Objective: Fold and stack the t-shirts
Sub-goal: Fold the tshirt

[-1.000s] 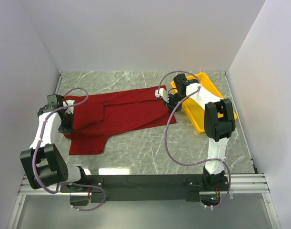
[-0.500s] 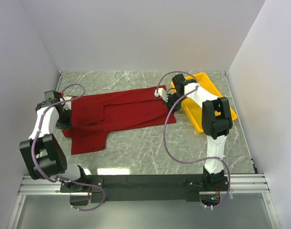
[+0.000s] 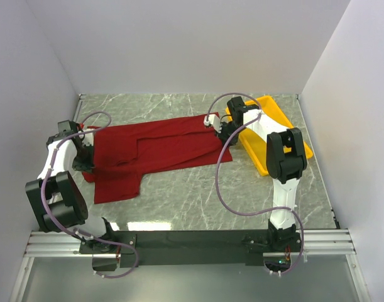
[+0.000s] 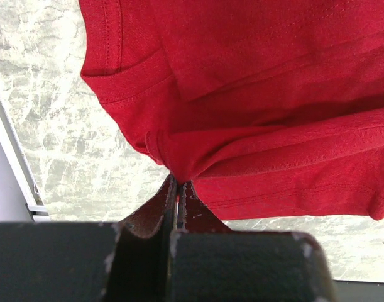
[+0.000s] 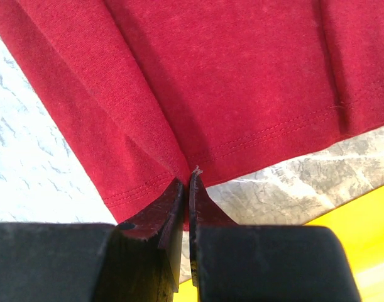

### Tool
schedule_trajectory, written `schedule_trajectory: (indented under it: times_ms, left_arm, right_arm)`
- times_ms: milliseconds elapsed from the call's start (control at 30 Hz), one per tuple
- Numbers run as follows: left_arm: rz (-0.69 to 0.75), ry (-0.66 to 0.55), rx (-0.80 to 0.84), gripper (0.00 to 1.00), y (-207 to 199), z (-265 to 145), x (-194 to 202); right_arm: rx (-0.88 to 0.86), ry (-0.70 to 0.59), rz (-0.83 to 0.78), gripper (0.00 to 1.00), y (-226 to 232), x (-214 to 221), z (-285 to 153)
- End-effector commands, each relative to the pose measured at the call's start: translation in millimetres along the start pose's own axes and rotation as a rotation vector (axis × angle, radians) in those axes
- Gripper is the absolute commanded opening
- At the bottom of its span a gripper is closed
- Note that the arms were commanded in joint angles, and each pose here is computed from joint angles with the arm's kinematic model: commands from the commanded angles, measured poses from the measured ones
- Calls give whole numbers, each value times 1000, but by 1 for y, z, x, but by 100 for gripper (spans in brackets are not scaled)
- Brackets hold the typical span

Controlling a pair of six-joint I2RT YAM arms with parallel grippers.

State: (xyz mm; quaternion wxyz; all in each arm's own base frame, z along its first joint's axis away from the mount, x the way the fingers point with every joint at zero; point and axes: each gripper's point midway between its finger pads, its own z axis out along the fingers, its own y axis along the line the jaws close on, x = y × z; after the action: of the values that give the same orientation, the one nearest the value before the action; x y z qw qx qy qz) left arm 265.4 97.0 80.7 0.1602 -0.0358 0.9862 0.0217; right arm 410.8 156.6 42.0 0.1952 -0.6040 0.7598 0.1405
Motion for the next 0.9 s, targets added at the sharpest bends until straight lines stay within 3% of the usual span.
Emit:
schedule_trajectory:
  times_ms: [0,533,867]
  left_arm:
    - [10,-57,1,1,5,-6,-20]
    - [-7,-30,26,1,7,7,-24]
    - [-52,-46,54,2,11,18,-43]
  right_arm:
    - [53,-29,-13,1,-17,-16,-5]
    - [76,-29,-2,4,-25,-18,-4]
    - [110,-36,39,12,-33,-22,-6]
